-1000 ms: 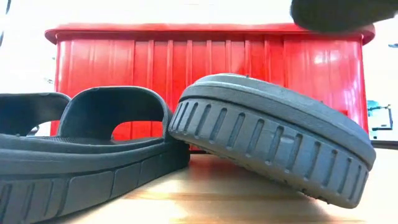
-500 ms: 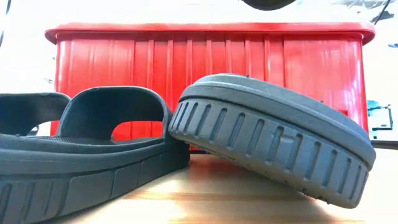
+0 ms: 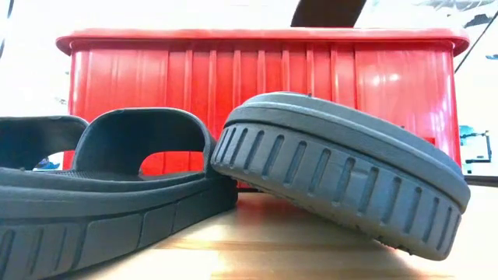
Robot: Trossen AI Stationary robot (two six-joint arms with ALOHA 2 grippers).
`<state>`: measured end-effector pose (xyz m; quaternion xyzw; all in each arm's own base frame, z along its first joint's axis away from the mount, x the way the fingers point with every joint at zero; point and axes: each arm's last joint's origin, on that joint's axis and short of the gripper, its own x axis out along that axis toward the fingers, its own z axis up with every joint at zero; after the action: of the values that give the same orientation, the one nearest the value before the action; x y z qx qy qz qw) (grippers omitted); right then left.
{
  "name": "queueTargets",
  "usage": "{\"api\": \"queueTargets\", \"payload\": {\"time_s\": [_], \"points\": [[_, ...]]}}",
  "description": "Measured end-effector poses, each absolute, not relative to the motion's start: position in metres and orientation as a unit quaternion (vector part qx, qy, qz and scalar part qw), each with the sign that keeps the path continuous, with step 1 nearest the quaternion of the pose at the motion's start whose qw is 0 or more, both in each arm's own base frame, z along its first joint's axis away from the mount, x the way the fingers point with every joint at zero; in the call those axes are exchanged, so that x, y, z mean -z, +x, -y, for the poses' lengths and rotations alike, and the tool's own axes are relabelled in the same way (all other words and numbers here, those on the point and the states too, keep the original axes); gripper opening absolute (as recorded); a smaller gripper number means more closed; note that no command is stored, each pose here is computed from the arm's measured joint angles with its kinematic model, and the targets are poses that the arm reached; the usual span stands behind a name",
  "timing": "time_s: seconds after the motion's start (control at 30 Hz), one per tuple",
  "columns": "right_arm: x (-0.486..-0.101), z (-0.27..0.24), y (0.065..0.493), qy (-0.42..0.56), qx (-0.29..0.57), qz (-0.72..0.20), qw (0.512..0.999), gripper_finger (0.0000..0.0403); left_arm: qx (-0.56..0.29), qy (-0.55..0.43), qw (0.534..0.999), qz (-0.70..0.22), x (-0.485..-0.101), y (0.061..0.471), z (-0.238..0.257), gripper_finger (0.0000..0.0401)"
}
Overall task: Pick and place slides into bin
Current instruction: Put the black slipper into the red organizer bin
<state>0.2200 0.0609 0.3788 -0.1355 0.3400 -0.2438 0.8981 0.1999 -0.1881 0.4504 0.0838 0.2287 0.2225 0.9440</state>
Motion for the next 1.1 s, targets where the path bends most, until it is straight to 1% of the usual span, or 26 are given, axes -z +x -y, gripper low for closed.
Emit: {"api": "queueTargets", "payload": {"time_s": [0.17,0.37,0.6,0.77,1.1], "points": [[-0.377,-0.025,0.225,-0.188,0.272,-0.391,0.859,0.0002,-0.236,0.090,0.944,-0.212,-0.451,0.200,0.187,0.0206],[-0.376,0.016,0.228,-0.213,0.273,-0.441,0.828,0.0002,-0.252,0.087,0.941,-0.208,-0.452,0.205,0.182,0.0206],[-0.369,0.057,0.229,-0.204,0.253,-0.464,0.824,0.0002,-0.271,0.081,0.936,-0.209,-0.452,0.212,0.174,0.0206],[-0.351,0.078,0.231,-0.206,0.241,-0.474,0.821,0.0002,-0.284,0.076,0.933,-0.209,-0.452,0.216,0.168,0.0206],[-0.300,0.117,0.226,-0.191,0.231,-0.490,0.818,0.0002,-0.302,0.059,0.929,-0.206,-0.452,0.222,0.161,0.0206]]}}
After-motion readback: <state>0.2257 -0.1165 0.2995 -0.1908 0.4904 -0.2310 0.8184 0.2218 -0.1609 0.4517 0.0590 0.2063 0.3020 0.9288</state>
